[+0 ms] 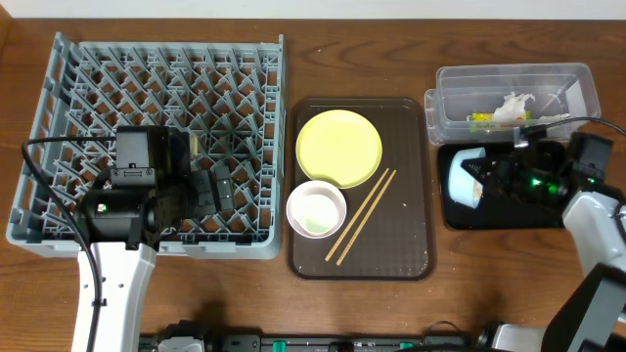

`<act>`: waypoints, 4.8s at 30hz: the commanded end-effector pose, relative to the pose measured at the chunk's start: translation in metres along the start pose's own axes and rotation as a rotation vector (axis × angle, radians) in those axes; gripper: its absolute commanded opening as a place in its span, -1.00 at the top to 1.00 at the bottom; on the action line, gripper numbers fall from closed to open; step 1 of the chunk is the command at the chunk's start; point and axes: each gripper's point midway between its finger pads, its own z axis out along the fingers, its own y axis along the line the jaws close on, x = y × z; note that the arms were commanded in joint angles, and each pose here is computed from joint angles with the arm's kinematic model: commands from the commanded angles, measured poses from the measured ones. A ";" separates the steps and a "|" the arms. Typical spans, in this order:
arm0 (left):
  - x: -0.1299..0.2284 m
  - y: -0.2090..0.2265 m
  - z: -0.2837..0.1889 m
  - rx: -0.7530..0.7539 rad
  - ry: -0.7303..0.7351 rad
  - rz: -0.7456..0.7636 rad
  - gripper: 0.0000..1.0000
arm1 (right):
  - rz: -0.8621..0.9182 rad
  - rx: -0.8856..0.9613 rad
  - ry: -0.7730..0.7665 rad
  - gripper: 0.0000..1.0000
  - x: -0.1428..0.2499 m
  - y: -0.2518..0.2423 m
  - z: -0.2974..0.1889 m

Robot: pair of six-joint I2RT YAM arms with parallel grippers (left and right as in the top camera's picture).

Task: Sort waste into correct bins and load items into the dishwasher rack
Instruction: 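Tip the blue bowl over the black tray to pour out rice, then place the empty blue bowl onto the yellow plate with right gripper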

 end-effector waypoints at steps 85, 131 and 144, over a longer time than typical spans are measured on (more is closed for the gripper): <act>-0.003 -0.002 -0.002 0.012 -0.005 -0.004 -0.96 | 0.257 -0.452 -0.170 0.98 -0.073 -0.022 -0.082; -0.003 -0.002 -0.002 0.012 -0.005 -0.004 -0.96 | -1.020 0.262 0.021 0.98 0.084 0.110 0.207; -0.003 -0.002 -0.002 0.012 -0.006 -0.004 -0.95 | -1.001 0.219 0.102 0.05 0.100 0.092 0.224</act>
